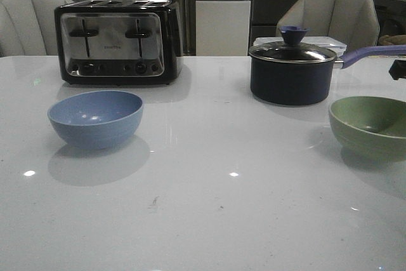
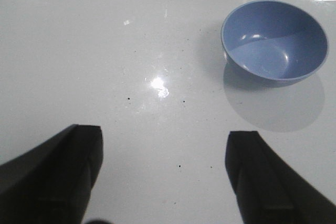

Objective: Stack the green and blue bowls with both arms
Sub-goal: 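Lower the right gripper to the rim of the pale green bowl and grasp it, then carry the green bowl toward the table center and set it down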

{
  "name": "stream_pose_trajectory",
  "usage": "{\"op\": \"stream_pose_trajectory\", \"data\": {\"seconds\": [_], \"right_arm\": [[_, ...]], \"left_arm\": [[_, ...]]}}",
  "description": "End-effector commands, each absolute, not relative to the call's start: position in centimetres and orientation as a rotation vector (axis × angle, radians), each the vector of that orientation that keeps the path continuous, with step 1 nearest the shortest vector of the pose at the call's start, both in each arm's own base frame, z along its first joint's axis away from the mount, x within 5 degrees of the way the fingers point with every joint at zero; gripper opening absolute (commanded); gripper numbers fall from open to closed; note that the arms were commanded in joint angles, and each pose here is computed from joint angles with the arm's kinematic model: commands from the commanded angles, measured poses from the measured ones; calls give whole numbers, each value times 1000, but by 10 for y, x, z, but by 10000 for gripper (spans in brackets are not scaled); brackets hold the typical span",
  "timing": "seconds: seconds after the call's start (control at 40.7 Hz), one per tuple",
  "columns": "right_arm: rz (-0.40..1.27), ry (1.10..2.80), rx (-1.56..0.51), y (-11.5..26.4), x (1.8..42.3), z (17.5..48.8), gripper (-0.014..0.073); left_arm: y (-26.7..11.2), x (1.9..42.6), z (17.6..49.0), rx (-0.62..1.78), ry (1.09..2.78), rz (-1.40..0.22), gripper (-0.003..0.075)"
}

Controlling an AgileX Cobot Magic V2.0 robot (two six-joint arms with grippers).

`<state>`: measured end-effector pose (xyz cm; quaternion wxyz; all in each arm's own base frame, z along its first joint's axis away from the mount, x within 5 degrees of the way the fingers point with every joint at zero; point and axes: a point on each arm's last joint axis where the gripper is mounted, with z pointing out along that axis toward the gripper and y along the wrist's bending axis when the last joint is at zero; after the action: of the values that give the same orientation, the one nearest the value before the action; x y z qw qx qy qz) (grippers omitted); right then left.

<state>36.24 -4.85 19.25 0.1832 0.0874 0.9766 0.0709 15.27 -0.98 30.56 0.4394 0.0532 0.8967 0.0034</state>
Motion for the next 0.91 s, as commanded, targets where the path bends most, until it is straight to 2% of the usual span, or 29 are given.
{"op": "stream_pose_trajectory", "data": {"seconds": [0.0,0.172,0.319,0.565,0.712,0.884], "right_arm": [[187,2609,145,-34,361,242,54],[222,2543,-102,18,348,275,54],[279,2516,-297,70,338,282,54],[359,2549,-546,143,327,258,61],[381,2567,-556,166,328,239,61],[379,2588,-556,175,334,220,61]], "left_arm": [[-10,157,320,119,2129,0,547],[-10,157,320,119,2129,0,547],[-10,157,320,119,2129,0,547],[-10,157,320,118,2127,-2,547],[-10,157,320,118,2127,-2,547],[-10,157,320,118,2127,-2,547]]}}
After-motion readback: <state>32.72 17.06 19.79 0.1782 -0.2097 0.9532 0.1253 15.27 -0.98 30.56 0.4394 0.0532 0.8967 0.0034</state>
